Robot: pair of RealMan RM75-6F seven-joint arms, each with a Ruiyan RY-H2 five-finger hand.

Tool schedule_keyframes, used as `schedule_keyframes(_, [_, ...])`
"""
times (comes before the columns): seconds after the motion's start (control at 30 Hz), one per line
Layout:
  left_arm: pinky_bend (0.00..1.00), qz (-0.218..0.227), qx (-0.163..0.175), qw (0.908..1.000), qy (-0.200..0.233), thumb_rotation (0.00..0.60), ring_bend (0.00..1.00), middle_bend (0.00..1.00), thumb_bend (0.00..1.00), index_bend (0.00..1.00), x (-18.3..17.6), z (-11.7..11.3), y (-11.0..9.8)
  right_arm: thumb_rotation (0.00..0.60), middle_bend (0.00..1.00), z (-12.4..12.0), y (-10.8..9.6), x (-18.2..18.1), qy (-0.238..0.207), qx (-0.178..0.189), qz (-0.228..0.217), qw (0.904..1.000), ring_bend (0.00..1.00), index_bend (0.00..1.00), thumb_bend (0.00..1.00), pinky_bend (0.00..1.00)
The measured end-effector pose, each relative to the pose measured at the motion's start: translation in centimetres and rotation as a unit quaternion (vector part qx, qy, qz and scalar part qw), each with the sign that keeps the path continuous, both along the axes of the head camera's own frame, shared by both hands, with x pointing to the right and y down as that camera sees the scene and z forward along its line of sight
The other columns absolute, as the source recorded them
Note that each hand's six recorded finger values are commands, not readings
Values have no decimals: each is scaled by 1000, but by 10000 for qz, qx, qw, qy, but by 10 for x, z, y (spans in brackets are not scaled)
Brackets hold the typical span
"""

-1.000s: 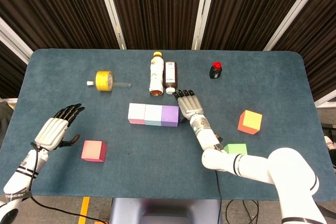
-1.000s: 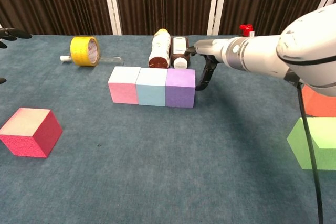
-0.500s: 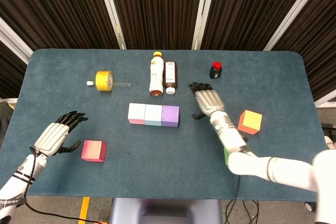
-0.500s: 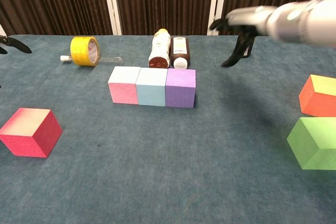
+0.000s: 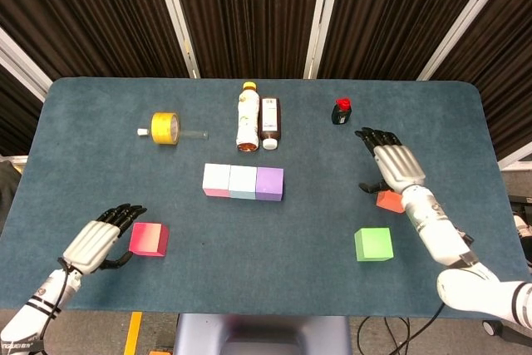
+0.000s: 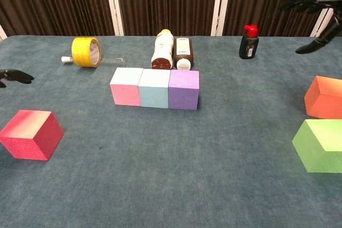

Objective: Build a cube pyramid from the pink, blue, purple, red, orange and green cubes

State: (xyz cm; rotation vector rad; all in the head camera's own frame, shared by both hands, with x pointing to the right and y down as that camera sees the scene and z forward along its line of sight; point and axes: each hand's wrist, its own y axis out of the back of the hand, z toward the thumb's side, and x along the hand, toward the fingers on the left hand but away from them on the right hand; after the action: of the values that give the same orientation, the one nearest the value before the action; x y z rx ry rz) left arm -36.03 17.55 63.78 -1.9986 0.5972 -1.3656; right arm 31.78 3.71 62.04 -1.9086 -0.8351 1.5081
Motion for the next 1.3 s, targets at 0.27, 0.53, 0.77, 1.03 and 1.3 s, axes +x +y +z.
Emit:
schedule_keyframes(0.27, [128,-1,-272,9991,-314,600,0,0,374,0,8,26,13,600,126,4,12,19,-14,-49,49,10000,42,69,318,164])
schedule_keyframes(0.53, [134,66,-246,9990,-363,600,6,14,374,21,16,38,7,600,126,4,15,28,-28,-44,136,9999,40,69,318,162])
schedule_keyframes(0.77, [236,164,-118,9985,-509,600,329,368,374,290,17,44,0,600,126,3,17,33,-13,-44,183,9998,37,70,319,162])
schedule_keyframes(1.03, [307,184,228,9995,-151,600,396,445,369,353,41,20,-30,600,127,-7,22,52,47,14,386,9992,35,69,318,161])
schedule_keyframes(1.3, [317,307,568,9969,458,600,393,429,369,349,93,-22,-93,600,126,-20,27,68,57,74,541,9985,35,69,318,161])
